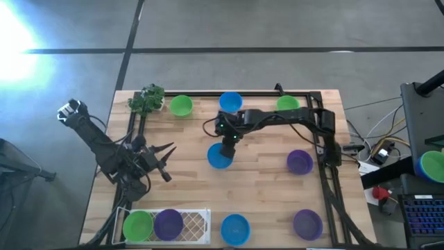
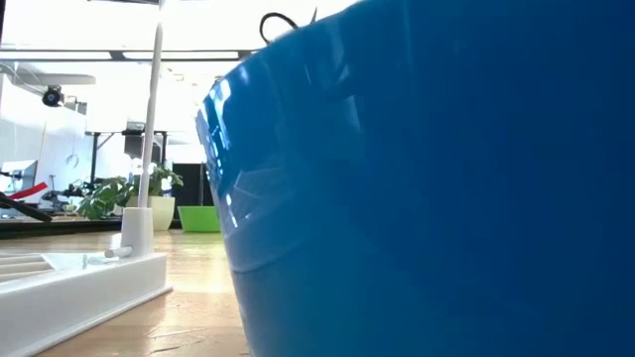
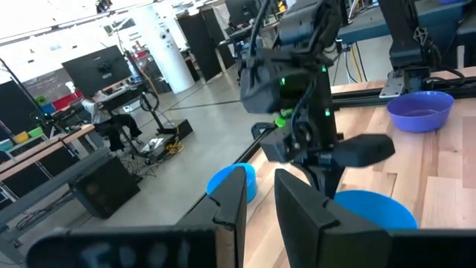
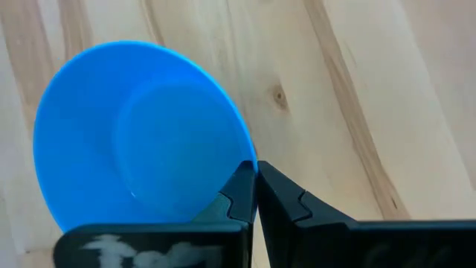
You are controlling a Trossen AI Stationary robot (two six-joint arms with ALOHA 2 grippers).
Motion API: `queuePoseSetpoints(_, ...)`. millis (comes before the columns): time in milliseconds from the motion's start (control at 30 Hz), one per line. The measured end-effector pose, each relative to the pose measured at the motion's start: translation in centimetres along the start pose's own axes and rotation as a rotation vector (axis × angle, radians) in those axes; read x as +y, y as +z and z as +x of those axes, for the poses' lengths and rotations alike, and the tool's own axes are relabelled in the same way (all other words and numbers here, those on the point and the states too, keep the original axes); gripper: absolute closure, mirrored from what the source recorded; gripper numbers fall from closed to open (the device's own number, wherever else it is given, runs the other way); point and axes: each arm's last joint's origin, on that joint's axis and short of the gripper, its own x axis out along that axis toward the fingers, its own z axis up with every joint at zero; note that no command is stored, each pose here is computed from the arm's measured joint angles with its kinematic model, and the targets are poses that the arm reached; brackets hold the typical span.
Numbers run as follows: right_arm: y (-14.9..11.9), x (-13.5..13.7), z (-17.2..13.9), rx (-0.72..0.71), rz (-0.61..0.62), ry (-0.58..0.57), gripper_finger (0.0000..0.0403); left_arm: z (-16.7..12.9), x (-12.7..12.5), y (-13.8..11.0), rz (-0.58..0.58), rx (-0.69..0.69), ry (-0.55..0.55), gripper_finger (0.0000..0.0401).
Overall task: Pick & Place Mini bowls
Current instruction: Put the middle light blue bowl on the shelf
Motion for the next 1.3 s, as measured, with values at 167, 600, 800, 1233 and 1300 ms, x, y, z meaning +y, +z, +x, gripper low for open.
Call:
queuePoseSetpoints(167,-0.1,-0.1,0.6,0.014,0.0,-0.003,0.0395,0.0,0.0,0.0,0.0,0.0,0.0,0.0334)
queuePoseSetpoints(600,-0.1,-0.2,0.7,0.013,-0.004,-0.01,0.0394,0.0,0.0,0.0,0.001,0.0,0.0,0.0334)
queuePoseSetpoints(800,-0.1,-0.1,0.7,0.012,-0.003,-0.01,0.0394,0.0,0.0,0.0,0.001,0.0,0.0,0.0334)
queuePoseSetpoints(1233,-0.2,-0.3,1.5,0.021,-0.002,-0.015,0.0394,0.0,0.0,0.0,0.0,0.0,0.0,0.0334)
queuePoseSetpoints(1300,-0.2,-0.3,1.5,0.021,-0.002,-0.015,0.0391,0.0,0.0,0.0,0.0,0.0,0.0,0.0334)
